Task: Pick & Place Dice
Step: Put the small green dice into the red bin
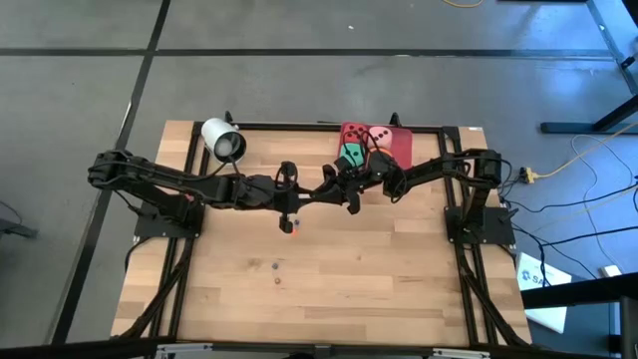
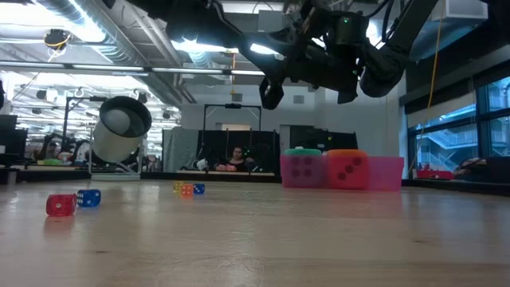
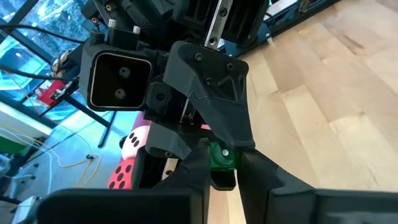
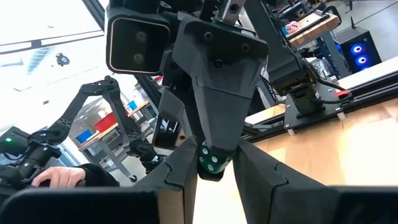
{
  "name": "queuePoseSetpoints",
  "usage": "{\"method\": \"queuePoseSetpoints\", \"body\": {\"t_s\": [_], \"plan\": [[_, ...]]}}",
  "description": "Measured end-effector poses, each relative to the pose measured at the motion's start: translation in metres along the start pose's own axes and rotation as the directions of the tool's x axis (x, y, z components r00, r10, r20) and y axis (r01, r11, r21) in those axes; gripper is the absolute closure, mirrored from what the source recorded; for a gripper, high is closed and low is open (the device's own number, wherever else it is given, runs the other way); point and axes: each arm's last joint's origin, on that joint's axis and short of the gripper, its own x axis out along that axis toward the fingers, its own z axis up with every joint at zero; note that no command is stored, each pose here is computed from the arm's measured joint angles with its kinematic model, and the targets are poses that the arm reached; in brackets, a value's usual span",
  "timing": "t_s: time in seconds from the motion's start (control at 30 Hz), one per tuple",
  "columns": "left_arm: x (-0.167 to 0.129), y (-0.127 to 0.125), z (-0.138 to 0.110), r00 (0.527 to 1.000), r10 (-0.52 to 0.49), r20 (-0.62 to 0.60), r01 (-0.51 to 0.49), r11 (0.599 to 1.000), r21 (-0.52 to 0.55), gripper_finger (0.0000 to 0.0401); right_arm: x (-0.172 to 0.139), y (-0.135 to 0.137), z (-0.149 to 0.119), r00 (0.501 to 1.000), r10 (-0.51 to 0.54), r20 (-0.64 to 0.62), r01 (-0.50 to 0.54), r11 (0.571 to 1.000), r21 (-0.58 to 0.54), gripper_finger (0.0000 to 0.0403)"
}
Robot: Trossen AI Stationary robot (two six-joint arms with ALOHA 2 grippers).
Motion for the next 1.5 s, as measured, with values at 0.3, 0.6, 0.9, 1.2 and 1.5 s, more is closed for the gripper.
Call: {"method": "queuePoseSetpoints", "body": {"t_s": [0.3,0.6,0.9,1.2,1.5], "plan": [[0.000,-0.001,0.002,0.998,-0.049,0.040,0.052,0.996,-0.071,0.0283,0.000,0.001,0.000,1.000,0.018,-0.011,-0.018,1.000,-0.009,0.0316],[0.000,-0.001,0.002,0.997,-0.056,0.044,0.060,0.993,-0.102,0.0232,0.000,0.000,0.000,1.000,0.014,-0.009,-0.014,1.000,-0.012,0.0324],[-0.001,-0.001,0.002,0.999,-0.036,0.040,0.039,0.995,-0.094,0.0211,0.000,0.000,0.000,1.000,0.018,-0.010,-0.018,1.000,-0.013,0.0324],[-0.017,0.008,0.009,0.997,-0.004,0.073,0.011,0.995,-0.097,0.0209,0.000,0.002,0.002,0.999,0.032,-0.007,-0.032,0.999,-0.039,0.0325],[-0.035,0.019,0.011,0.996,0.074,0.054,-0.068,0.992,-0.107,0.0211,0.000,0.003,0.002,0.999,0.038,-0.018,-0.039,0.998,-0.042,0.0325]]}}
